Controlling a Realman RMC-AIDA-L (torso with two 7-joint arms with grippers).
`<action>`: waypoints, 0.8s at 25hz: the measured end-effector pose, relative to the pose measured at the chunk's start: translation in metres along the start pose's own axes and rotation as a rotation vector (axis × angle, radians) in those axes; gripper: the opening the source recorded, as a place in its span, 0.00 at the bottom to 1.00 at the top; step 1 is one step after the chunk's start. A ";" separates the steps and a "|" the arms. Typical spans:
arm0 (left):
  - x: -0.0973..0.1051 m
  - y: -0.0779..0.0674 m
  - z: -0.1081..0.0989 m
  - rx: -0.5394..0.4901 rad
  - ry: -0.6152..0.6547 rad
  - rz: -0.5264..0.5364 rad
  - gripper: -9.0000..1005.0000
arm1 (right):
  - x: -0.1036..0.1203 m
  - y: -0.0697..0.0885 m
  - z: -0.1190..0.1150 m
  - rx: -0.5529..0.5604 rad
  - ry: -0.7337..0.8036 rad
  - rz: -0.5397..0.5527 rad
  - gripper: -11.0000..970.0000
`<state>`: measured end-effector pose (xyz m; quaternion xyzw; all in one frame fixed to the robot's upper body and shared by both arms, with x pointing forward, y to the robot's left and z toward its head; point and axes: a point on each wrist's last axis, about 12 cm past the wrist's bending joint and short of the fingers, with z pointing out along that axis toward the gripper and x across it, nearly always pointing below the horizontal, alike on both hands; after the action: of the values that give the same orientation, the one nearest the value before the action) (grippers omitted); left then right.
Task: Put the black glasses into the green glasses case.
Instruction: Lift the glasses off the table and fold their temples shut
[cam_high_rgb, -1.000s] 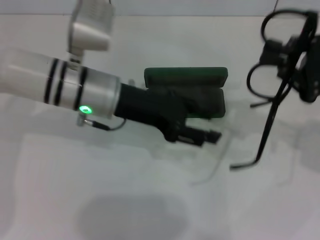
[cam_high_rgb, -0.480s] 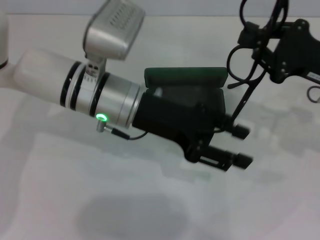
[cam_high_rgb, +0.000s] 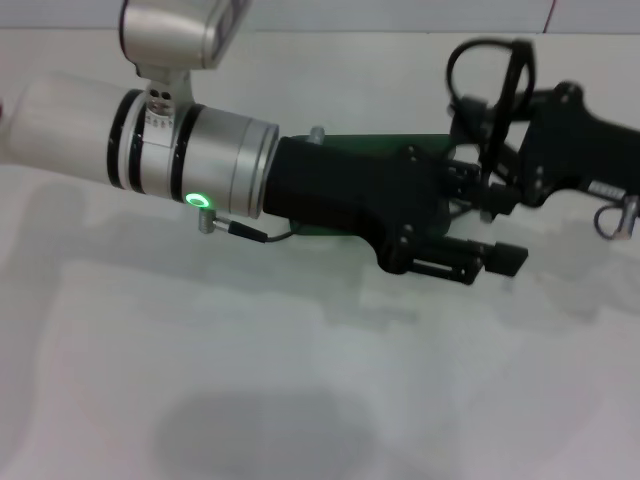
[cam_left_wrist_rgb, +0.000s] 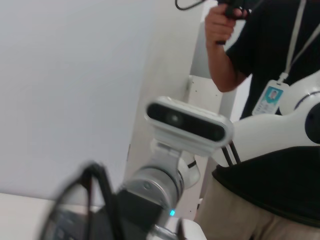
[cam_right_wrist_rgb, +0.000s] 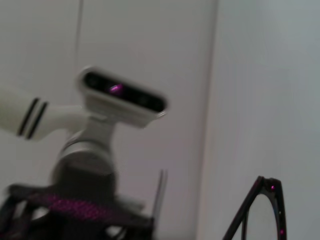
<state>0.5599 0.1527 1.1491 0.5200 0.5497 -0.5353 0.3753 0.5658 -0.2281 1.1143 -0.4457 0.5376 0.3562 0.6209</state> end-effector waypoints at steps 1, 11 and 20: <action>0.000 0.000 -0.001 -0.002 -0.002 -0.001 0.62 | 0.001 0.002 0.000 -0.017 0.009 0.000 0.13; 0.000 0.001 -0.004 -0.009 0.002 -0.001 0.62 | 0.007 0.010 0.000 -0.092 0.070 0.001 0.13; 0.000 0.001 -0.009 -0.016 0.012 -0.001 0.62 | 0.009 0.008 -0.004 -0.099 0.105 -0.007 0.13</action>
<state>0.5623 0.1612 1.1498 0.5199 0.5566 -0.5278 0.3759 0.5584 -0.2295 1.1035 -0.4957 0.5495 0.3563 0.5704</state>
